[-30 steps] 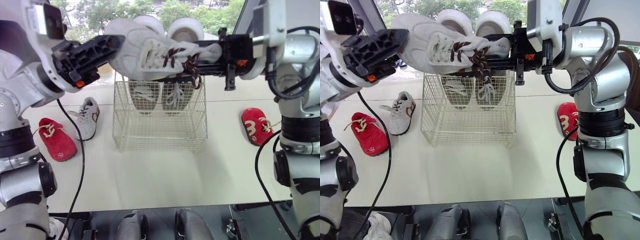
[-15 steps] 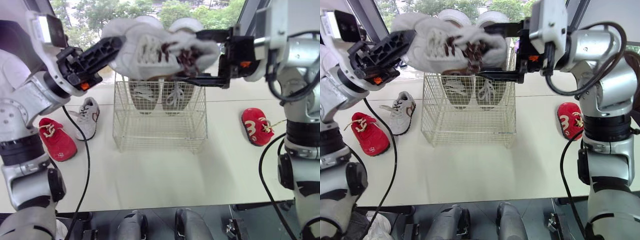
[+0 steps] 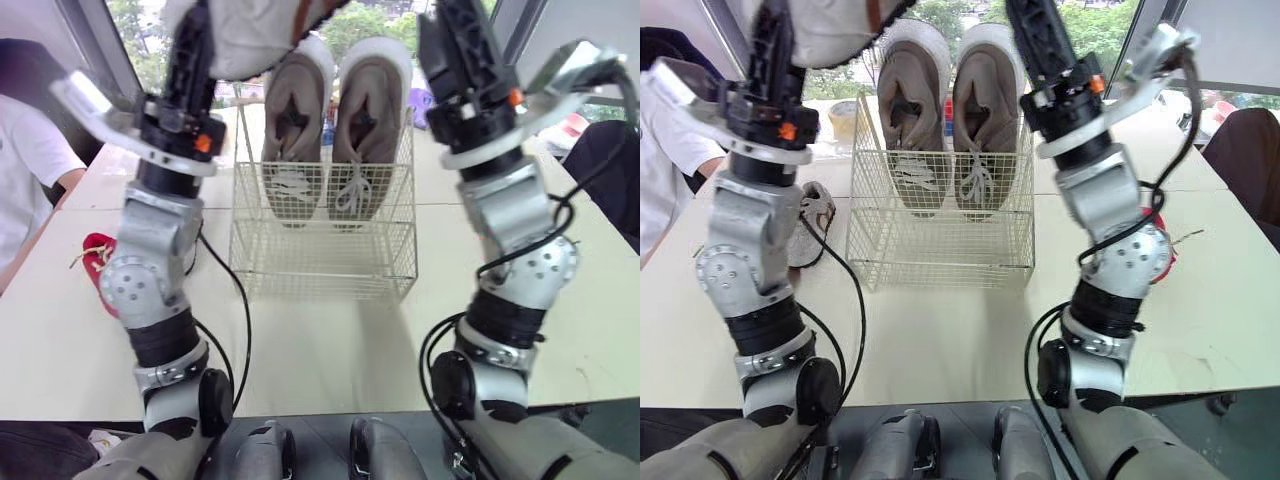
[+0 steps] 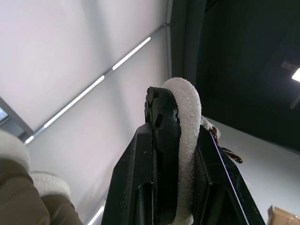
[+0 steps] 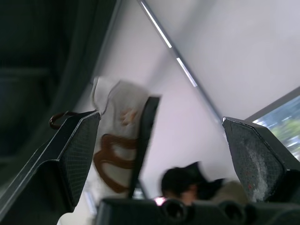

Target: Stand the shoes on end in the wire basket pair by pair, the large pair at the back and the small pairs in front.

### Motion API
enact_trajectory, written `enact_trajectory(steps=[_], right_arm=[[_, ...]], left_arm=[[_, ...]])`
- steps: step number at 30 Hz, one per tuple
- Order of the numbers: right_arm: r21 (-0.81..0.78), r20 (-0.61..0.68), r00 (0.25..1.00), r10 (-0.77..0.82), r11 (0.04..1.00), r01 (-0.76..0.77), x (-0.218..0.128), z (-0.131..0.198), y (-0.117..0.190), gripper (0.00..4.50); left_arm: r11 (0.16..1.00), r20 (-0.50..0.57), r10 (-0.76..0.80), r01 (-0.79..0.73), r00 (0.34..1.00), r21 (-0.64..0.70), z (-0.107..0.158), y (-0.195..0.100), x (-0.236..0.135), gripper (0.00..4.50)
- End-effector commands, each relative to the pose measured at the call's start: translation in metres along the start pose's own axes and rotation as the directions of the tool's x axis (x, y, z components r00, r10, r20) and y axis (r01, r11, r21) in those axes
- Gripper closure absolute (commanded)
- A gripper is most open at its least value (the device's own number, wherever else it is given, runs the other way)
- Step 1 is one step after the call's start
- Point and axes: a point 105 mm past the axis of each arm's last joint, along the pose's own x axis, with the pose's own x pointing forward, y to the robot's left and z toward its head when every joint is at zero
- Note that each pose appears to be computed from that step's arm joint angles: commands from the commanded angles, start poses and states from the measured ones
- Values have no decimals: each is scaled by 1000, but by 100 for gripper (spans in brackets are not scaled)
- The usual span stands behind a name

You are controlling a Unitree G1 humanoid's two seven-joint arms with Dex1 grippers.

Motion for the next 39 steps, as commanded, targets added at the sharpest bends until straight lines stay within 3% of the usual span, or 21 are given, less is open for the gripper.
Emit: enact_trajectory(steps=[1,16,21,29,39], right_arm=[[-4,13,997,71,997,-71,8,-2,22,3],[9,51,992,114,993,-115,21,1,23,3],[-48,-27,998,55,997,-56,17,-14,11,3],[-93,1,997,75,993,-74,16,-8,14,3],[-9,60,990,129,992,-129,20,0,26,3]], left_arm=[[998,9,-54,54,999,11,-2,-11,7,423],[1000,-90,26,-25,996,3,-32,0,-10,423],[1000,-59,-14,15,998,8,-25,-11,-4,423],[998,38,-58,59,998,-32,-2,-25,-1,423],[999,-46,16,-18,999,-41,-22,-6,-10,423]])
